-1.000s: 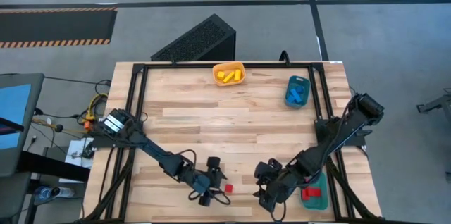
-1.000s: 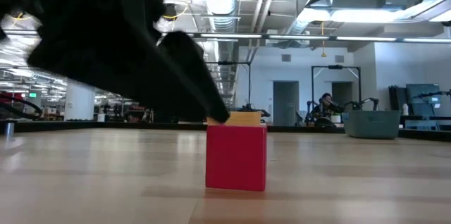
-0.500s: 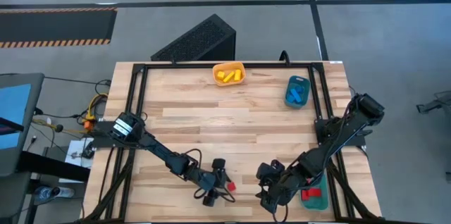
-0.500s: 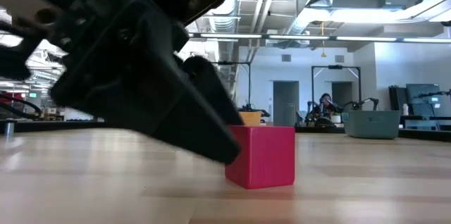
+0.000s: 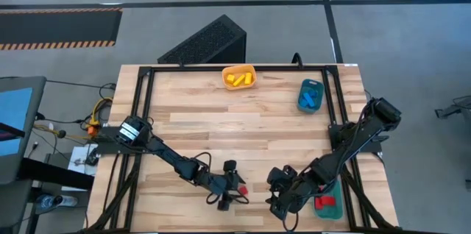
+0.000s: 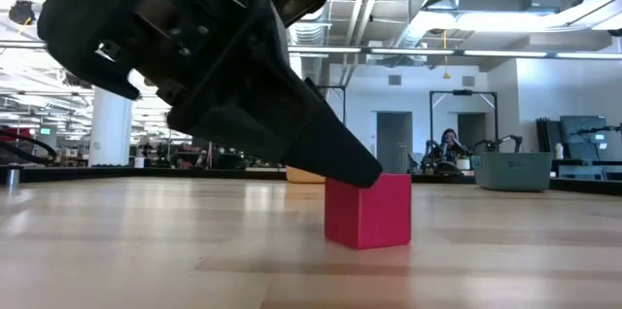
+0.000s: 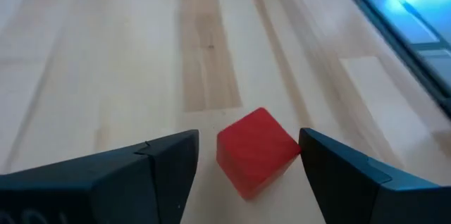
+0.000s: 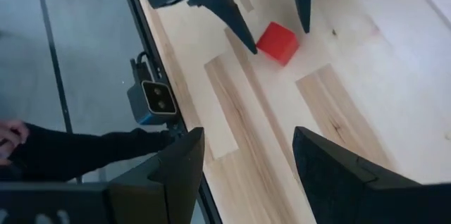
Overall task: Sort & place blocks by color
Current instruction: Put the red block into the green bin
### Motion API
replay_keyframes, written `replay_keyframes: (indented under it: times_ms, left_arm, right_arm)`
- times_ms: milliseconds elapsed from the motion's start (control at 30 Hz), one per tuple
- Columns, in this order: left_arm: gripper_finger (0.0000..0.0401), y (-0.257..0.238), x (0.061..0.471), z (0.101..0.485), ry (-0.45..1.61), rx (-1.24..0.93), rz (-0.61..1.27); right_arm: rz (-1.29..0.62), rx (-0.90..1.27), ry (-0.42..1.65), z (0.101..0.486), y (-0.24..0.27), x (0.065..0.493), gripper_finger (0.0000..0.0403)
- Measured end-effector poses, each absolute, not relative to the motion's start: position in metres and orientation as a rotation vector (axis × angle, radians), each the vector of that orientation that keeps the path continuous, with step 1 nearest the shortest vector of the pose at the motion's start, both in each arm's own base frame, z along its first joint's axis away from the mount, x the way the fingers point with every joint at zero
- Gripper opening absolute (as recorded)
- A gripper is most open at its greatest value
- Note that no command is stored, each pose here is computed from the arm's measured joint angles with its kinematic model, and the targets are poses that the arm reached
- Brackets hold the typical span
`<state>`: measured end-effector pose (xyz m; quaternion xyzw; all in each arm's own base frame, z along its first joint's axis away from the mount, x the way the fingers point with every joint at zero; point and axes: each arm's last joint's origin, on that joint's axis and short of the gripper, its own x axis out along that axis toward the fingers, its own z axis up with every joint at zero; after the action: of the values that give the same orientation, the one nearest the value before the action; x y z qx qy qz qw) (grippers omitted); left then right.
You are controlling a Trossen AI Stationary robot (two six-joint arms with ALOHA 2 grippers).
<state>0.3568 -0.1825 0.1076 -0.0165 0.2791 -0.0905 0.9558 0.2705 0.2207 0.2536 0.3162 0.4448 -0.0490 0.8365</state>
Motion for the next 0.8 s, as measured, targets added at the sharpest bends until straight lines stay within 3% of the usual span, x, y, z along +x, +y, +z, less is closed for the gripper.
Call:
replay_keyframes:
  times_ms: [167, 500, 800]
  left_arm:
    - [0.0199, -0.181, 0.357, 0.108, 0.559, -0.026, -0.142]
    - [0.0075, -0.174, 0.361, 0.109, 0.548, -0.086, -0.102]
    - [0.0005, -0.166, 0.364, 0.107, 0.562, -0.138, -0.045]
  right_arm:
    - [-0.123, 0.672, 0.926, 0.254, 0.221, 0.27, 0.0239]
    - [-0.205, 0.679, 0.91, 0.252, 0.217, 0.269, 0.0239]
    - [-0.357, 0.729, 0.974, 0.245, 0.21, 0.26, 0.0239]
